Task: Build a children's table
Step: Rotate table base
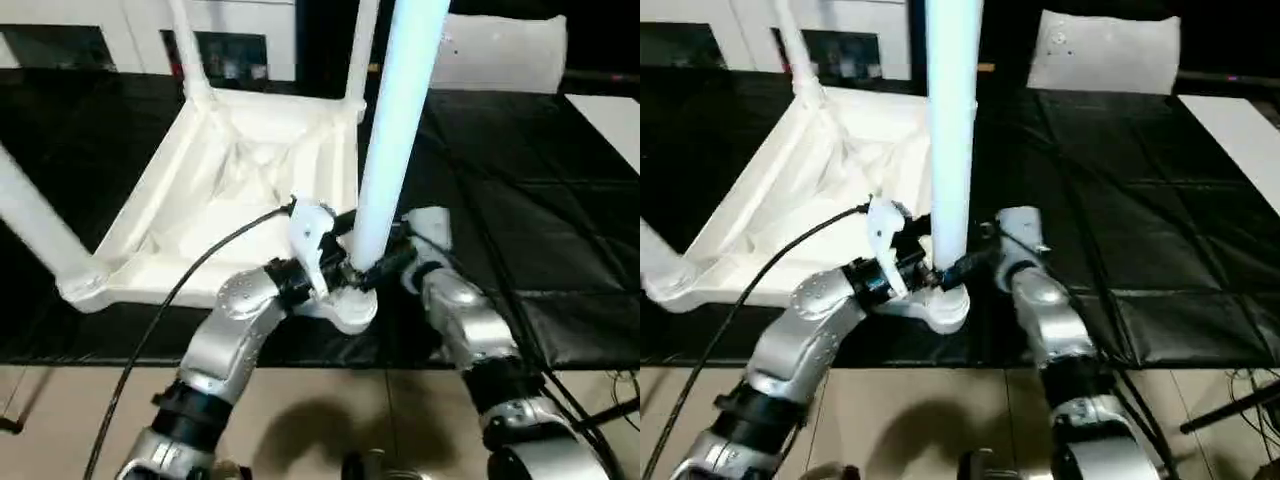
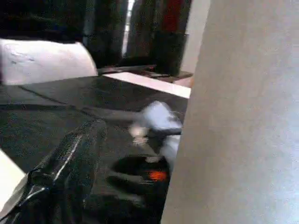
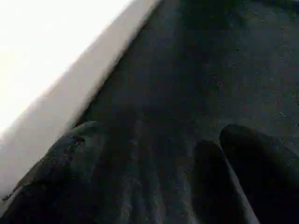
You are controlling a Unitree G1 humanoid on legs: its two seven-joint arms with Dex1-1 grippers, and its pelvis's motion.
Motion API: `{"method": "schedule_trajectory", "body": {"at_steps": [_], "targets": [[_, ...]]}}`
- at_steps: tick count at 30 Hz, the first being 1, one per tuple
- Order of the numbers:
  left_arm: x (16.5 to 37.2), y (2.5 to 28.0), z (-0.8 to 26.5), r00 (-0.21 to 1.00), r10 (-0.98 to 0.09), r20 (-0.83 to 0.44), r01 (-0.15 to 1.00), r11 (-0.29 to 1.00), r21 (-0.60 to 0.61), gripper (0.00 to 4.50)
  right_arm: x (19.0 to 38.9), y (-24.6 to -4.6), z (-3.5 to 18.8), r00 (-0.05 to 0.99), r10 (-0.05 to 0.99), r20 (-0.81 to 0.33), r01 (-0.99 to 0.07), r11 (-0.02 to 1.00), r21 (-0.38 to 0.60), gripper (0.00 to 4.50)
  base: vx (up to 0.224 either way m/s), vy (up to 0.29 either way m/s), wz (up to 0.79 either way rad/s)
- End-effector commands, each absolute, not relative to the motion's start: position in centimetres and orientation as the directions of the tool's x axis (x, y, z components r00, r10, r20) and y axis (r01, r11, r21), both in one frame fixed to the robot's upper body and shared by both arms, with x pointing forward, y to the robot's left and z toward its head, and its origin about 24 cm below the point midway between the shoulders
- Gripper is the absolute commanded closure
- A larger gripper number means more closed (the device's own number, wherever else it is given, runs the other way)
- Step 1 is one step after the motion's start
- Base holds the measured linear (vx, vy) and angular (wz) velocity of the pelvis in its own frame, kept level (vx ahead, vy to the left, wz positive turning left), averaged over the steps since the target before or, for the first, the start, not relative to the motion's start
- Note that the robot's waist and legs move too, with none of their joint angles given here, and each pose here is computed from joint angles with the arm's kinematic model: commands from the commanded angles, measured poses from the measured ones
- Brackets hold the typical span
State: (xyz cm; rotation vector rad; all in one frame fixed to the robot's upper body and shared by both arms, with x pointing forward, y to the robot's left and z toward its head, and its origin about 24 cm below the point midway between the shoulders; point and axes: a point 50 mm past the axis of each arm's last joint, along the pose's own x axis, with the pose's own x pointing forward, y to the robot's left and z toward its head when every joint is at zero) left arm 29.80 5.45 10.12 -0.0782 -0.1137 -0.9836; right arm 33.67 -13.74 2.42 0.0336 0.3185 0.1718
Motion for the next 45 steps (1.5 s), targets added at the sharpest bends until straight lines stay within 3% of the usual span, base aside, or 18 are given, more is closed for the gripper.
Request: {"method": "schedule_trajectory", "body": {"at_steps": [1, 4, 9, 12, 21, 25, 28, 31, 34, 37, 45], "targets": [[31.0, 7.0, 9.3, 0.653, -0.749, 0.112, 0.756, 0.654, -0.032, 0.06, 33.2, -15.4, 2.5, 0.949, 0.115, -0.293, -0.095, 0.992, 0.079, 0.0, 0.0, 0.0, 0.0], [31.0, 7.0, 9.0, 0.675, -0.725, 0.134, 0.736, 0.674, -0.06, 0.06, 32.3, -16.8, 2.6, 0.958, 0.087, -0.275, -0.068, 0.995, 0.079, 0.0, 0.0, 0.0, 0.0], [28.3, 6.3, 8.5, 0.61, -0.778, 0.153, 0.792, 0.603, -0.094, 0.06, 30.8, -17.7, 4.2, 0.971, 0.12, -0.207, -0.108, 0.992, 0.068, 0.0, 0.0, 0.0, 0.0], [26.9, 6.9, 8.0, 0.634, -0.761, 0.139, 0.773, 0.626, -0.1, 0.06, 29.9, -17.9, 5.3, 0.973, 0.152, -0.175, -0.142, 0.988, 0.068, 0.0, 0.0, 0.0, 0.0], [22.9, 12.0, 7.1, 0.807, -0.587, 0.067, 0.589, 0.789, -0.172, 0.06, 25.9, -16.4, 6.5, 0.947, 0.277, -0.161, -0.26, 0.958, 0.123, 0.0, 0.0, 0.0, 0.0], [21.2, 15.3, 6.8, 0.909, -0.416, 0.028, 0.415, 0.897, -0.153, 0.06, 24.3, -16.0, 7.2, 0.946, 0.296, -0.133, -0.277, 0.951, 0.14, 0.0, 0.0, 0.0, 0.0], [20.9, 17.0, 6.4, 0.961, -0.274, -0.036, 0.268, 0.956, -0.122, 0.06, 23.5, -15.6, 7.9, 0.944, 0.316, -0.092, -0.308, 0.947, 0.092, 0.0, 0.0, 0.0, 0.0], [20.9, 18.6, 6.7, 0.993, -0.114, -0.043, 0.111, 0.991, -0.073, 0.06, 22.5, -14.9, 7.7, 0.935, 0.334, -0.119, -0.327, 0.942, 0.076, 0.0, 0.0, 0.0, 0.0], [21.0, 18.8, 7.5, 0.996, -0.09, -0.016, 0.089, 0.994, -0.061, 0.06, 22.1, -14.4, 7.1, 0.904, 0.381, -0.195, -0.368, 0.924, 0.103, 0.0, 0.0, 0.0, 0.0], [21.2, 18.7, 8.2, 0.996, -0.089, -0.002, 0.089, 0.994, -0.063, 0.06, 21.9, -13.7, 7.2, 0.875, 0.451, -0.173, -0.434, 0.892, 0.127, 0.0, 0.0, 0.0, 0.0], [21.2, 18.0, 8.2, 0.994, -0.112, -0.015, 0.112, 0.993, -0.027, 0.06, 21.8, -13.3, 7.0, 0.867, 0.473, -0.16, -0.459, 0.881, 0.114, 0.0, 0.007, 0.002, -0.01]]}}
